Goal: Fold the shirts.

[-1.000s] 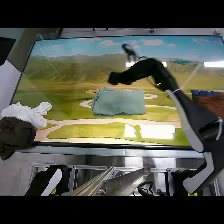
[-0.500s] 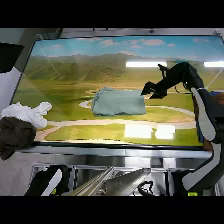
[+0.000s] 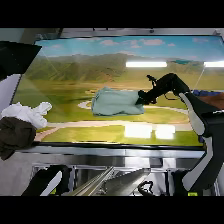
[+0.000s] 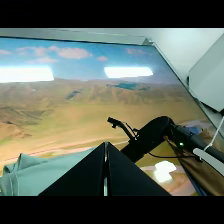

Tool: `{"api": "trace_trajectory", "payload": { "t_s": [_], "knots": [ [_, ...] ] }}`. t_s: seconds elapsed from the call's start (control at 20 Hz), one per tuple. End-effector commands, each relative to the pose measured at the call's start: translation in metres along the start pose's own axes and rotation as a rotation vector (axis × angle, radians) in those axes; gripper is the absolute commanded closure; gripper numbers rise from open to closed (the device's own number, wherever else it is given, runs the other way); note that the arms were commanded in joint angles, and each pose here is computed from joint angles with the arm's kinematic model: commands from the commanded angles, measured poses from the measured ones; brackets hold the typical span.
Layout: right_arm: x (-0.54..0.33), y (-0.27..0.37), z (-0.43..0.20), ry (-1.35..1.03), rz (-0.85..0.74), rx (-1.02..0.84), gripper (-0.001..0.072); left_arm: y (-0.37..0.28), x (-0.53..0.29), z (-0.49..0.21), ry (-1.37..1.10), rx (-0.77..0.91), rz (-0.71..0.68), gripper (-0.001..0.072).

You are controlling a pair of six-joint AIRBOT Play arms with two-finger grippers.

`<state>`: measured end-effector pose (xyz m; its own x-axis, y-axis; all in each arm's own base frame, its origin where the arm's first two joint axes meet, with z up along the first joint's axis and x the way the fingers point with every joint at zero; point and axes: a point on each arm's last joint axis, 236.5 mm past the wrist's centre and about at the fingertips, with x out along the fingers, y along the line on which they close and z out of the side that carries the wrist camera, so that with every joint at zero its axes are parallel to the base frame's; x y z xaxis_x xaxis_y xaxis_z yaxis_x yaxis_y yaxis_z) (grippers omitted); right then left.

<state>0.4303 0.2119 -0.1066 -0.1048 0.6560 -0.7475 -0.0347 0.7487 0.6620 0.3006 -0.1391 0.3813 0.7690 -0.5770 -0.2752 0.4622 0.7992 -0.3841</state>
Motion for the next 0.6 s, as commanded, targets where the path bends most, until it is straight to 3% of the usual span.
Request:
{"api": "trace_trajectory", "payload": {
  "t_s": [0.0, 0.25, 0.55],
  "knots": [
    [-0.011, 0.020, 0.003, -0.005, 0.051, -0.042, 0.0687, -0.013, 0.003, 0.003, -0.016, -0.001, -0.037, 0.0693],
    [-0.162, 0.048, 0.039, -0.311, 0.019, -0.099, 0.0688, -0.026, 0.005, -0.001, -0.003, 0.010, -0.073, 0.0693],
    [-0.381, -0.021, 0.011, -0.772, -0.146, 0.076, 0.0688, -0.046, 0.007, -0.011, 0.027, 0.037, -0.130, 0.0693]
  ]
}}
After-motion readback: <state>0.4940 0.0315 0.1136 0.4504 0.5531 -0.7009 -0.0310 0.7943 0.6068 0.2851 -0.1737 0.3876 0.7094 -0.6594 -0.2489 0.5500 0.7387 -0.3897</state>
